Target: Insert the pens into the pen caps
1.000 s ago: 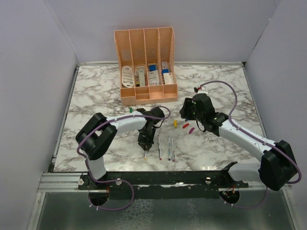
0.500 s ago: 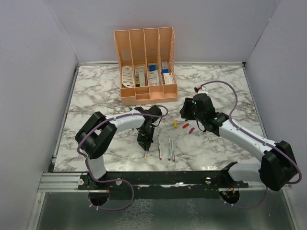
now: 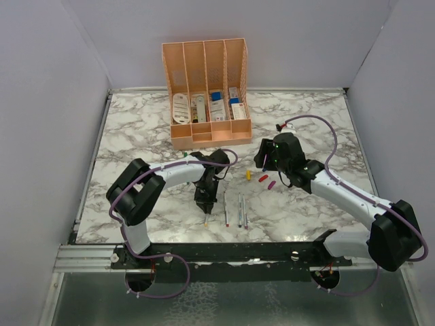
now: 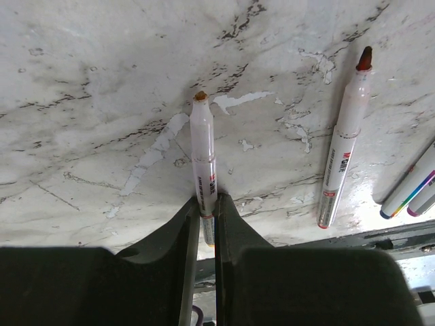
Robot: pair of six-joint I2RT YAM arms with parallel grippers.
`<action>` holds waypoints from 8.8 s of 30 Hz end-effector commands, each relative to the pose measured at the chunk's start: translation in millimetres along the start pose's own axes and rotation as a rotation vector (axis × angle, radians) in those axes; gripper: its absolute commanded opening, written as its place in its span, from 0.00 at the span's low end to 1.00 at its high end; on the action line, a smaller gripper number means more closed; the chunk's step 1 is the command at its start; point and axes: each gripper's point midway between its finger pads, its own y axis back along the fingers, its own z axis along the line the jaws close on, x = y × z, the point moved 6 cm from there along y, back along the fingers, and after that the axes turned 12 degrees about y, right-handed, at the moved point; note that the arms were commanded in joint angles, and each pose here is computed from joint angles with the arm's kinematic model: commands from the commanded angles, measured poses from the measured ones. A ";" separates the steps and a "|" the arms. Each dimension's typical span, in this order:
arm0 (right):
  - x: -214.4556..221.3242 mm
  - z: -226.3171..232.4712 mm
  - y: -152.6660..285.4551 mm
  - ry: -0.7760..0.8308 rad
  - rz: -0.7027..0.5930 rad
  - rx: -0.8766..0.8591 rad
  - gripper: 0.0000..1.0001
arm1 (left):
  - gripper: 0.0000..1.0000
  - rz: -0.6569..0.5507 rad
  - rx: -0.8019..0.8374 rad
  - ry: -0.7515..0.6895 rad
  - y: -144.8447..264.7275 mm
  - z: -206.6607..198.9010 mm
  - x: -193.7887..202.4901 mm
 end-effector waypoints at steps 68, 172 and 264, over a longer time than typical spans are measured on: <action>42.2 19.6 -75.1 0.213 0.259 -0.143 0.40 | 0.00 -0.550 0.015 -0.084 74.1 -22.7 -53.3; -141.4 53.7 109.3 0.081 -0.823 -0.566 0.01 | 0.00 -0.874 1.239 -0.537 213.2 -99.9 -42.5; -84.9 61.8 66.3 0.100 -0.594 -0.661 0.01 | 0.00 -1.085 1.284 -0.522 271.3 -105.4 -41.5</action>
